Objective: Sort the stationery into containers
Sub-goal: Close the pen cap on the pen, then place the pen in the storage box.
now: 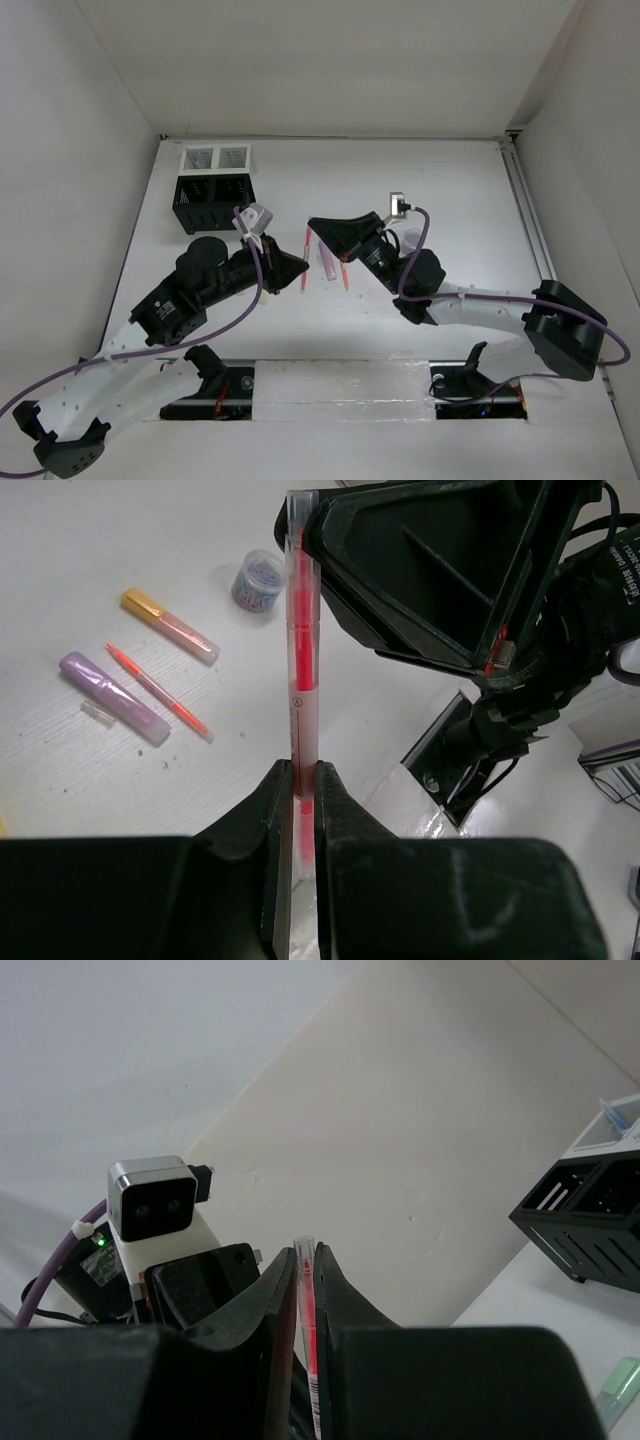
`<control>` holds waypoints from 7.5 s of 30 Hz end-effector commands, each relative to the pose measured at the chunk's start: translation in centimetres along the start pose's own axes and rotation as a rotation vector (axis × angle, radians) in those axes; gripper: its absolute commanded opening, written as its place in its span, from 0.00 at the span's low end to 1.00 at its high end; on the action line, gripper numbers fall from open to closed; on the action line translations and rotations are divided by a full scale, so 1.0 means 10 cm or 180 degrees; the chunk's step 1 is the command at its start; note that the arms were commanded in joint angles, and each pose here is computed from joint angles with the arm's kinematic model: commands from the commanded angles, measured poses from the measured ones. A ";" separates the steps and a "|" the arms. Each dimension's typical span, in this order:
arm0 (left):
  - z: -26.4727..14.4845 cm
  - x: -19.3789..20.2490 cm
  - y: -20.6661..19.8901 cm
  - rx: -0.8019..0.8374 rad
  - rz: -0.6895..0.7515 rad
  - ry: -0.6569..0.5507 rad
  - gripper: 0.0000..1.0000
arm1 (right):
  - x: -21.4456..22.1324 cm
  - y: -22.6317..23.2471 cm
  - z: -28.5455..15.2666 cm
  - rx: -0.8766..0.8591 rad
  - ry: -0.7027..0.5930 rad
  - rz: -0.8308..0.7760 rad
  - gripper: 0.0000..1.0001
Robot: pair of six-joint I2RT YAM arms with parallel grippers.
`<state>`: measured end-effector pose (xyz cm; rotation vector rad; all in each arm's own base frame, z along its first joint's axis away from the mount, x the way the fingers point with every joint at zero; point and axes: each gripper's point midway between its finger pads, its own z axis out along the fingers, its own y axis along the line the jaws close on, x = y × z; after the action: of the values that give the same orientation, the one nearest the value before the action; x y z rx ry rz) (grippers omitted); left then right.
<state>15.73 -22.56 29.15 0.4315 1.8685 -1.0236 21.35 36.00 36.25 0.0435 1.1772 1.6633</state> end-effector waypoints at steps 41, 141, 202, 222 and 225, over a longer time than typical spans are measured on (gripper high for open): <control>-0.05 -0.48 -0.14 0.0121 0.0690 -0.0376 0.00 | 0.66 -0.48 -0.38 0.0607 0.1665 -0.1124 0.00; 0.01 -0.40 -0.03 -0.0028 0.0691 -0.0278 0.00 | 0.61 -0.42 -0.64 0.0382 0.2321 -0.1680 0.44; 0.04 -2.47 3.84 -0.4367 0.0284 -0.1876 0.00 | -0.20 -0.60 -1.20 0.0448 0.2120 -0.2050 0.51; 0.10 -1.99 4.78 -0.4604 0.0264 -0.1674 0.00 | -0.05 -0.88 -1.17 0.0550 0.2289 -0.1945 0.51; 0.15 -1.96 4.85 -0.4611 0.0261 -0.1648 0.00 | -0.03 -0.86 -1.15 0.0476 0.2294 -0.1937 0.51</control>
<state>57.29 7.39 20.50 -0.5563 1.6812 0.4390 21.14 27.33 22.51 -0.7753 1.7342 1.0358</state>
